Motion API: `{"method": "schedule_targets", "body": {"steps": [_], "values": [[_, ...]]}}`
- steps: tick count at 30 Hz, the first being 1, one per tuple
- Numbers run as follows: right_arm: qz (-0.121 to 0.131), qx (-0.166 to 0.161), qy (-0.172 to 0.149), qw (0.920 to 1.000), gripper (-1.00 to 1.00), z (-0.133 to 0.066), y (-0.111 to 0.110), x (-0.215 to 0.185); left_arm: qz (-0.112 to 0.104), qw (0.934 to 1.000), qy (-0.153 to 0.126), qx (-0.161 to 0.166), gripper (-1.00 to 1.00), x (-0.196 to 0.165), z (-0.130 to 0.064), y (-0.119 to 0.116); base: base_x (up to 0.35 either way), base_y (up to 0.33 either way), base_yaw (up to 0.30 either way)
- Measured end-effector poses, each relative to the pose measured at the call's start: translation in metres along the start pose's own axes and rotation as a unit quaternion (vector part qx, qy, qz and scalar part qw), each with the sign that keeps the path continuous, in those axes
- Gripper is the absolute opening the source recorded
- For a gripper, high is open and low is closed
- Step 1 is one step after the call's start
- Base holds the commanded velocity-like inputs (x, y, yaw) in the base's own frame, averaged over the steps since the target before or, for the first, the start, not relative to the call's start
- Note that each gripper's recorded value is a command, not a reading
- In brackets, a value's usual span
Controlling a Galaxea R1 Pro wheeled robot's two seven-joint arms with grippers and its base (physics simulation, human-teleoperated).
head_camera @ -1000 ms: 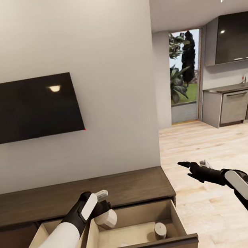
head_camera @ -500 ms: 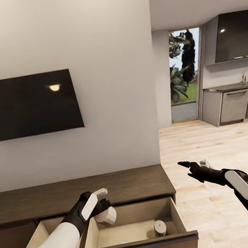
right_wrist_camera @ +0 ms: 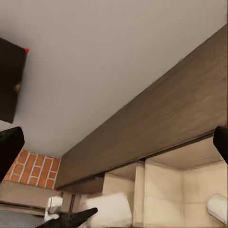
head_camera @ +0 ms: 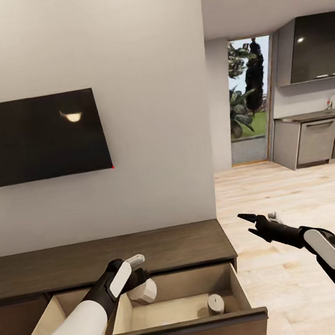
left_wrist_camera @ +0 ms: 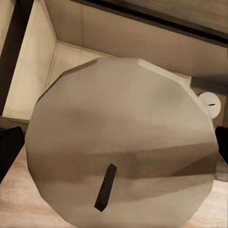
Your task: Place each of the two pumpkins and all three candles from the living room inside a cabinet in the living room (use any cabinet), then make sure every cabinet is closed, and position the cauldron so it is next to a table in the living room.
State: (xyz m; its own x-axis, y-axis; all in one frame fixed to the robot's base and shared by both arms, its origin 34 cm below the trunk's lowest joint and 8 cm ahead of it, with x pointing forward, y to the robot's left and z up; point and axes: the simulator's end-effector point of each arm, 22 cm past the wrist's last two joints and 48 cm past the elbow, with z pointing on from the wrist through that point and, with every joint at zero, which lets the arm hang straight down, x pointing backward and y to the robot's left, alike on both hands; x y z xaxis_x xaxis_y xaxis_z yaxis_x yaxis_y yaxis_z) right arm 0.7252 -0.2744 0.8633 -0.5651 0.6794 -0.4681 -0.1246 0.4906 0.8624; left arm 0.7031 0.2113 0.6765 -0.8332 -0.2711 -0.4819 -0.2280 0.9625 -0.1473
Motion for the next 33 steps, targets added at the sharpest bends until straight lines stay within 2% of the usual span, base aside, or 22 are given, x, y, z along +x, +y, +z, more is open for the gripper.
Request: {"method": "schedule_targets", "body": {"steps": [4,5,6,9,11,21,24,28,33], "values": [[-0.013,-0.084,0.025,0.9960,1.00,-0.003,0.046,0.011,0.000,1.0000,0.000,0.000,-1.00,0.004,0.006,0.002,0.000,0.000,0.000],[-0.018,-0.093,0.030,0.9951,1.00,-0.003,0.053,0.013,0.000,1.0000,-0.001,-0.001,-1.00,0.005,0.008,0.002,0.000,0.000,0.000],[-0.031,-0.116,0.040,0.9920,1.00,-0.007,0.074,0.015,0.001,1.0000,-0.001,-0.001,-1.00,0.006,0.009,0.004,0.000,0.000,0.000],[-0.061,-0.146,0.053,0.9860,1.00,-0.012,0.106,0.022,0.002,1.0000,-0.003,-0.007,-1.00,0.007,0.014,0.012,0.000,0.000,0.000],[-0.071,-0.152,0.058,0.9842,1.00,-0.014,0.113,0.027,-0.001,0.9999,-0.004,-0.012,-1.00,0.007,0.017,0.021,0.000,0.000,0.000],[-0.087,-0.150,0.078,0.9818,1.00,-0.008,0.103,0.052,-0.004,0.9997,-0.025,-0.006,-1.00,0.000,0.026,0.025,0.000,0.000,0.000],[-0.092,-0.146,0.079,0.9817,1.00,-0.008,0.103,0.054,-0.007,0.9990,-0.043,-0.007,-1.00,-0.008,0.024,0.025,0.000,0.000,0.000],[-0.100,-0.133,0.081,0.9827,1.00,-0.006,0.096,0.055,0.006,0.9983,-0.056,-0.015,-1.00,-0.012,0.024,0.027,0.001,0.000,0.000],[-0.107,-0.121,0.082,0.9835,1.00,-0.004,0.089,0.055,0.022,0.9975,-0.059,-0.031,-1.00,-0.011,0.026,0.034,0.198,0.000,0.000]]}}
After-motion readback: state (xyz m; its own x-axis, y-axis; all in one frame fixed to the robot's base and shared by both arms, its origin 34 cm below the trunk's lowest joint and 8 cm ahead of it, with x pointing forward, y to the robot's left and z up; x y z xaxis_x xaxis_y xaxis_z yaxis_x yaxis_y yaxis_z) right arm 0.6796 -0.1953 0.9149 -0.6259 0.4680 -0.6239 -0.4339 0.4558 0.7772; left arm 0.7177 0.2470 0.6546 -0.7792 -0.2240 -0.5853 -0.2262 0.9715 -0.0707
